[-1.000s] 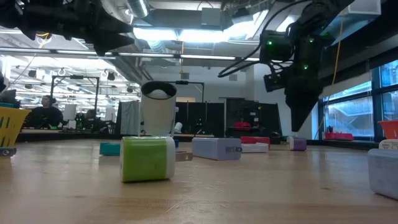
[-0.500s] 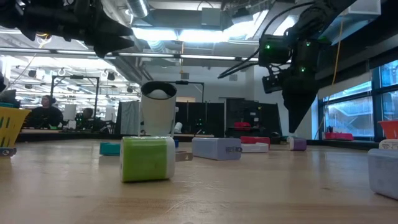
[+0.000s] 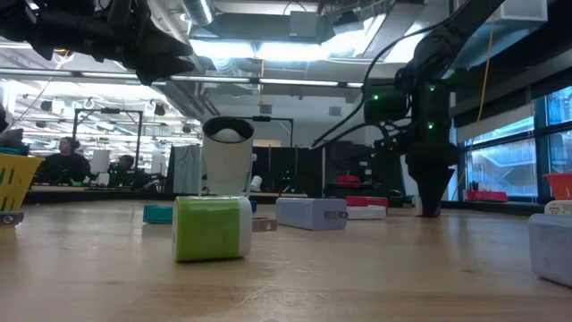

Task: Pick & Place Office items
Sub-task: Put the blue charger adapter into the orange basket

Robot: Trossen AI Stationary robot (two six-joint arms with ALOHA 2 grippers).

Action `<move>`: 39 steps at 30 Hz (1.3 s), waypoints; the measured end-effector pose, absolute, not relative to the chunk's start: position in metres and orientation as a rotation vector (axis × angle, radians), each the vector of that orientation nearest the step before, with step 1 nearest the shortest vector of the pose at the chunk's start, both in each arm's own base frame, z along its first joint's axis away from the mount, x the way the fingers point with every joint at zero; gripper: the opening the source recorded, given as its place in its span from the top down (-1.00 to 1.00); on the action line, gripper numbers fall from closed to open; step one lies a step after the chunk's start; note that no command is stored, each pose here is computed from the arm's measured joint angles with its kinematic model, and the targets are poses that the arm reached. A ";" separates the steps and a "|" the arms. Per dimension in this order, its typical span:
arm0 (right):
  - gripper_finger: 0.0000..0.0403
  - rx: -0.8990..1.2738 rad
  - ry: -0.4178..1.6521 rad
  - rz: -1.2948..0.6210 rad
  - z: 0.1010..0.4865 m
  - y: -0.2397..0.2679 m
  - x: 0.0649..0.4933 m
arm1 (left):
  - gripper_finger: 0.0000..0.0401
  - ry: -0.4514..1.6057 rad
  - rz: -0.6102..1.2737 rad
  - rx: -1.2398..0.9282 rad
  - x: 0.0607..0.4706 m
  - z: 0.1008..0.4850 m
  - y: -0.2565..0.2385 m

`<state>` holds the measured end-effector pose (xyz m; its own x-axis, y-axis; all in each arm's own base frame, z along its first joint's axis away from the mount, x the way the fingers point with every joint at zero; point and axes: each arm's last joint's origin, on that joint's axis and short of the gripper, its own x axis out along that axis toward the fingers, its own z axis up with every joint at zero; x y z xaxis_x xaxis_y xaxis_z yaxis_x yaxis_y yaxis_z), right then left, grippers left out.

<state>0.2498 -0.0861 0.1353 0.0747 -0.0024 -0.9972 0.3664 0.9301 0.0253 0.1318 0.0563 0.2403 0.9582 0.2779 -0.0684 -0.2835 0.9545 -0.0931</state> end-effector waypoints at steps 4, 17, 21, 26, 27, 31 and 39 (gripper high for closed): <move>-0.37 0.289 1.484 -0.271 0.134 -0.087 0.250 | -0.18 0.058 0.285 -0.104 0.132 0.240 0.056; -0.18 0.289 1.481 -0.271 0.133 -0.091 0.249 | -0.18 0.081 0.286 -0.111 0.132 0.238 0.056; 0.01 0.293 1.480 -0.270 0.133 -0.091 0.249 | -0.18 0.081 0.286 -0.111 0.132 0.238 0.056; 0.35 0.298 1.478 -0.264 0.133 -0.091 0.250 | -0.18 0.081 0.286 -0.111 0.132 0.238 0.056; 0.35 0.299 1.478 -0.264 0.133 -0.091 0.250 | -0.18 0.080 0.286 -0.111 0.132 0.238 0.056; 0.35 0.301 1.479 -0.265 0.133 -0.091 0.249 | -0.18 0.080 0.286 -0.111 0.132 0.238 0.056; 0.35 0.305 1.482 -0.263 0.133 -0.090 0.249 | -0.18 0.080 0.286 -0.111 0.132 0.238 0.056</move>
<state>0.2492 -0.0903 0.1325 0.0730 0.0140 -0.9972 0.3559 0.9337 0.0392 0.1316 0.0562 0.2378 0.9563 0.2768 -0.0947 -0.2856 0.9534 -0.0973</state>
